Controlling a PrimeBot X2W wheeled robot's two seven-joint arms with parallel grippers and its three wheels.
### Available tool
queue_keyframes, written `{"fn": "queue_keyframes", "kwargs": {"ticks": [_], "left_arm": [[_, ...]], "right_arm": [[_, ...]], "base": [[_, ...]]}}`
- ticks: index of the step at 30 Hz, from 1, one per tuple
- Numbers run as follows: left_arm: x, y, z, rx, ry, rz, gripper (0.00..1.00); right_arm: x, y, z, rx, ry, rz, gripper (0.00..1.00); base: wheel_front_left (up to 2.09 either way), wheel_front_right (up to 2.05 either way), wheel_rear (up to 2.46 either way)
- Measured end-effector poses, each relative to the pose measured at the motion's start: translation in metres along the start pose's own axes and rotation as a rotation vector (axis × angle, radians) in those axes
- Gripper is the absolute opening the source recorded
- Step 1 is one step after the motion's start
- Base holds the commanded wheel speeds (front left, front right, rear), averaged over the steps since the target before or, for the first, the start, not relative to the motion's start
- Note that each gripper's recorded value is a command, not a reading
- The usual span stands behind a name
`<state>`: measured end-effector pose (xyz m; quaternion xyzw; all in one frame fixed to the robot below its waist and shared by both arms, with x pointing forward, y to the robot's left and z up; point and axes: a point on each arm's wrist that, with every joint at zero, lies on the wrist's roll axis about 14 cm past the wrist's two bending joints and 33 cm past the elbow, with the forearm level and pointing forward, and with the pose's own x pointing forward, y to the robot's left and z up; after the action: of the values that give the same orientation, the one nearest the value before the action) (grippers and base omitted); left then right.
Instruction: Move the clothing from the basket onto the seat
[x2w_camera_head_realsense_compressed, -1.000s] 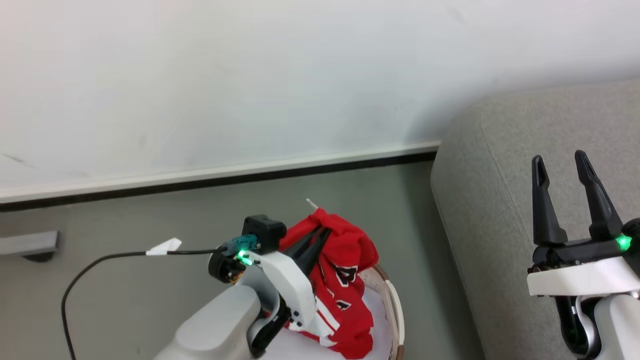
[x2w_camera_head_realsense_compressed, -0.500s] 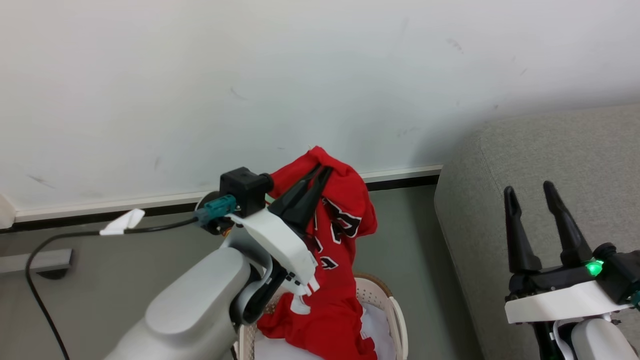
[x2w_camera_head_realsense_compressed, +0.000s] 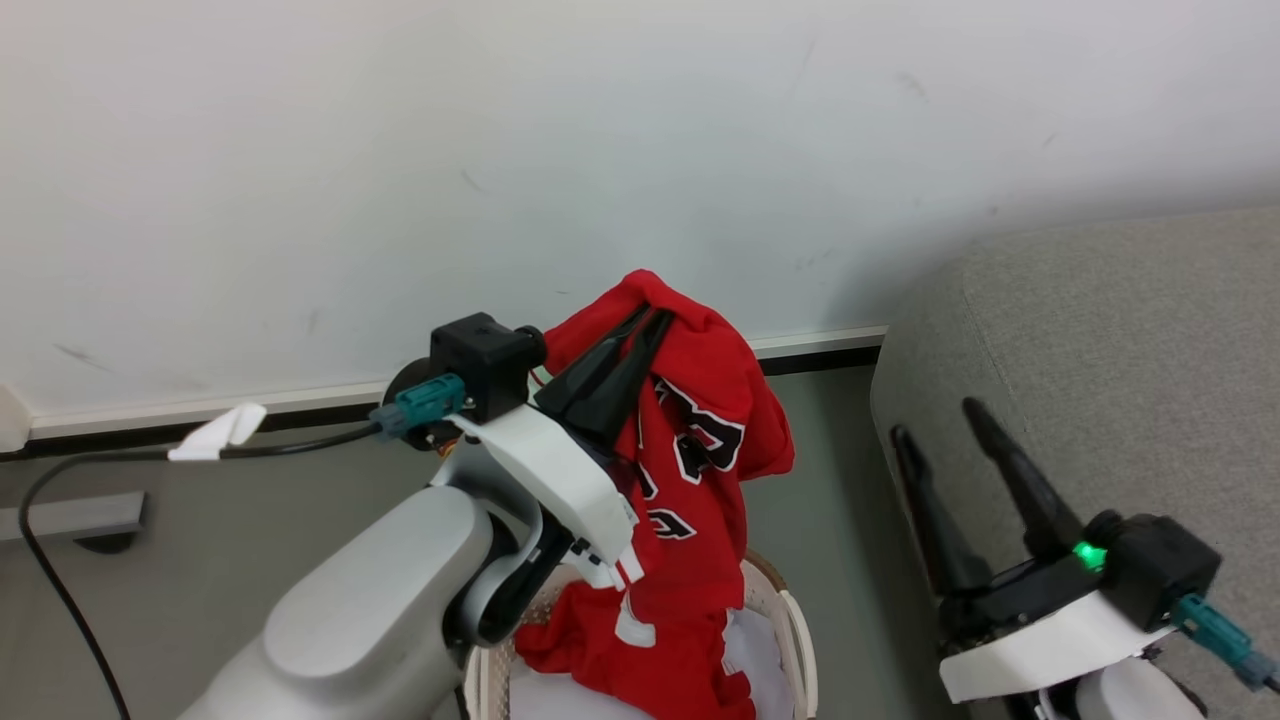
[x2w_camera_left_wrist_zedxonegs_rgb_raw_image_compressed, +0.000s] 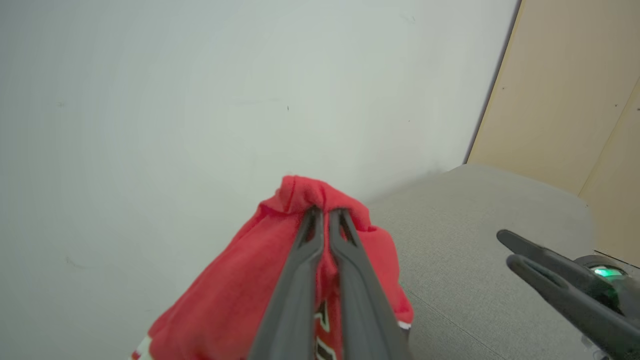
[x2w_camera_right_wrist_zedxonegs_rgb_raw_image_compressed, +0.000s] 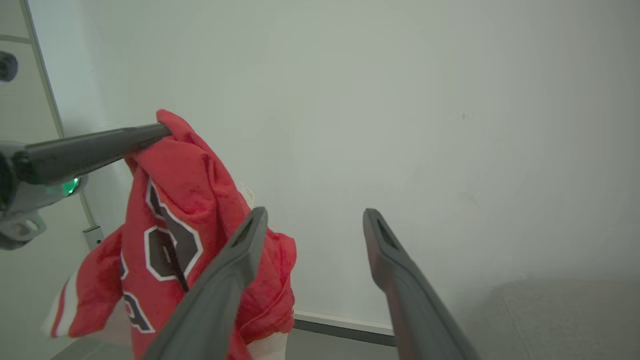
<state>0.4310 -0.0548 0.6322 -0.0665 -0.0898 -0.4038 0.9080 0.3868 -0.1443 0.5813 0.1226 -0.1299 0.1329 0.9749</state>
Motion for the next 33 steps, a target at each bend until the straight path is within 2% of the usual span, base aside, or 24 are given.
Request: {"fn": "queue_keyframes", "kwargs": {"ticks": [11, 23, 31, 32, 33], "left_arm": [[-0.004, -0.003, 0.008, 0.016, -0.004, -0.007, 0.0], [-0.016, -0.022, 0.014, 0.013, -0.002, -0.04, 0.0], [-0.025, -0.037, 0.019, 0.0, -0.003, -0.063, 0.0], [-0.026, -0.037, 0.02, 0.0, -0.003, -0.063, 0.0], [-0.027, -0.037, 0.021, 0.001, -0.004, -0.06, 0.0]], "right_arm": [[0.005, 0.076, -0.05, 0.021, 0.174, 0.28, 1.0], [0.012, 0.107, -0.099, 0.013, 0.34, 0.396, 1.0], [0.018, 0.131, -0.113, 0.024, 0.394, 0.452, 1.0], [0.019, 0.132, -0.114, 0.024, 0.398, 0.453, 0.95], [0.019, 0.133, -0.115, 0.024, 0.4, 0.456, 0.47]], "base": [[0.0, 0.0, 0.0], [0.0, 0.0, 0.0], [0.0, 0.0, 0.0], [0.0, 0.0, 0.0], [0.0, 0.0, 0.0]]}}
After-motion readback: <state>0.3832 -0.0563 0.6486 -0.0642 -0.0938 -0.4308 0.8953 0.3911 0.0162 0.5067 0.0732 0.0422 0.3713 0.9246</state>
